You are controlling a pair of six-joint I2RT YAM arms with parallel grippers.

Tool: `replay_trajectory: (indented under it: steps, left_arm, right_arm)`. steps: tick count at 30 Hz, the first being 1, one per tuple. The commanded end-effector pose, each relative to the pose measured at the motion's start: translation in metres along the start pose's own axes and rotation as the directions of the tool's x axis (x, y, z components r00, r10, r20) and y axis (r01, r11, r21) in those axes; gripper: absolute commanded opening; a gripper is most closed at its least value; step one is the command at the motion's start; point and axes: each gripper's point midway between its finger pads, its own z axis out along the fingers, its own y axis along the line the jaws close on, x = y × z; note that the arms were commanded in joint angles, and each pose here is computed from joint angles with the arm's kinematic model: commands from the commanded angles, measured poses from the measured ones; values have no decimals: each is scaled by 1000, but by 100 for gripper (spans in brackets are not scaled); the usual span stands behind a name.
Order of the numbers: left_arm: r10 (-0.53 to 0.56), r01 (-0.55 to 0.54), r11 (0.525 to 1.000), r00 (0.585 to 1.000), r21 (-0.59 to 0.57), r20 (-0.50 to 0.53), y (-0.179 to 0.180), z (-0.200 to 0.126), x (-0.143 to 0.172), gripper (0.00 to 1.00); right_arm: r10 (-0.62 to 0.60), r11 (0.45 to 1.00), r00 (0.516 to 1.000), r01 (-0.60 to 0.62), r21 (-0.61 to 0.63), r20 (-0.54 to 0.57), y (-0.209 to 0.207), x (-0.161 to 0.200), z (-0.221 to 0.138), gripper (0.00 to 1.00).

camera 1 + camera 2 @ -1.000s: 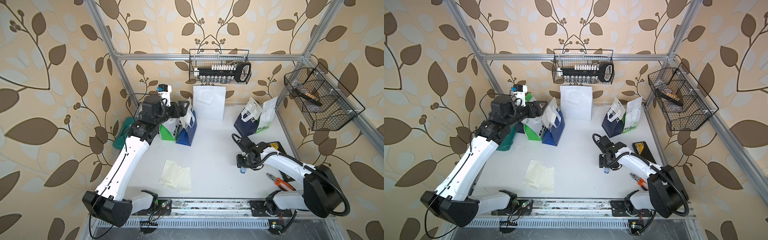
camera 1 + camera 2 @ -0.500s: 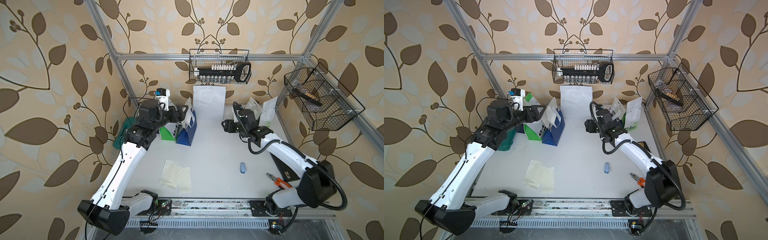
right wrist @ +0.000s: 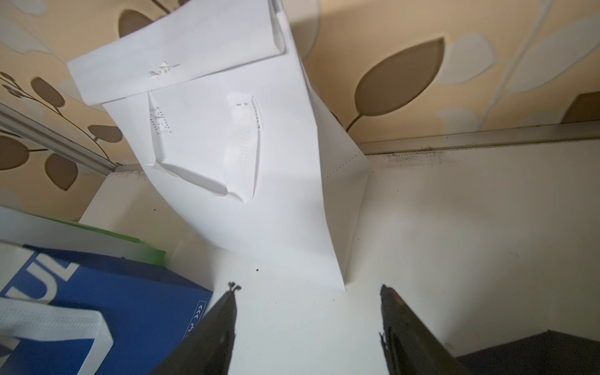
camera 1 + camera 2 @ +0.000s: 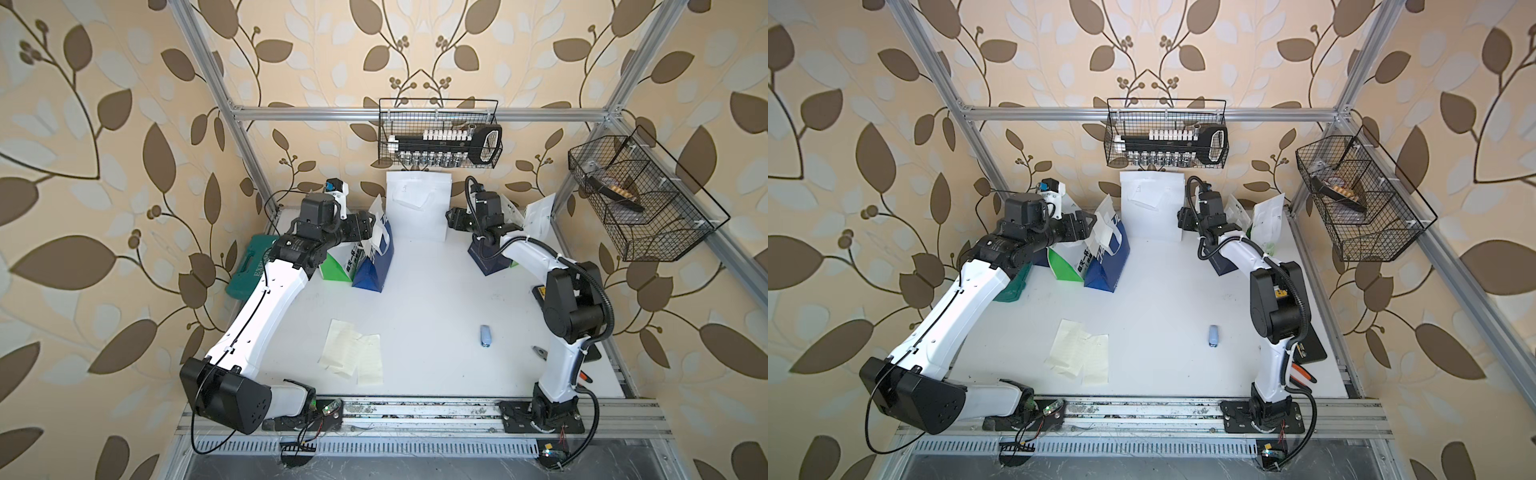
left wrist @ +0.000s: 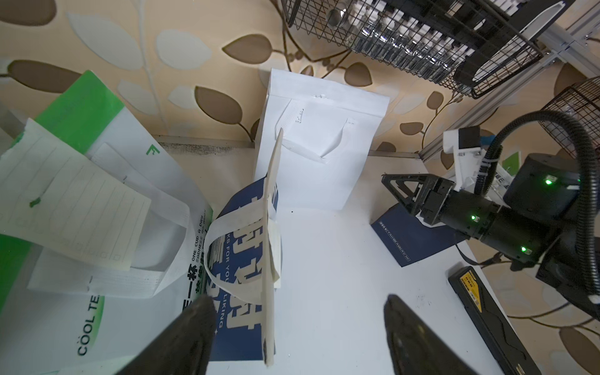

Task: Staple the receipts to the bags
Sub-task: Move the takeout bag to the center of the board.

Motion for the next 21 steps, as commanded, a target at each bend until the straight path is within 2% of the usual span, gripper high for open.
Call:
replay_trajectory:
  steps: [1, 10, 15, 21]
  left_arm:
    - [16, -15, 999, 999, -28, 37, 5, 1, -15, 81]
    - [7, -7, 1000, 1000, -8, -7, 4, 17, -6, 82]
    - [5, -5, 1000, 1000, 1, -20, 3, 21, -5, 81]
    - [1, 0, 1000, 1000, 13, -28, 1, 24, -4, 81]
  right_arm:
    - [-12, 1000, 1000, 12, 1, 21, 3, -8, 14, 69]
    - [-15, 1000, 1000, 15, 1, 10, -5, 3, 45, 67]
    - [-12, 998, 1000, 13, -68, 18, 0, 3, 58, 64]
    - [-17, 995, 1000, 18, -93, 17, -1, 2, 70, 60]
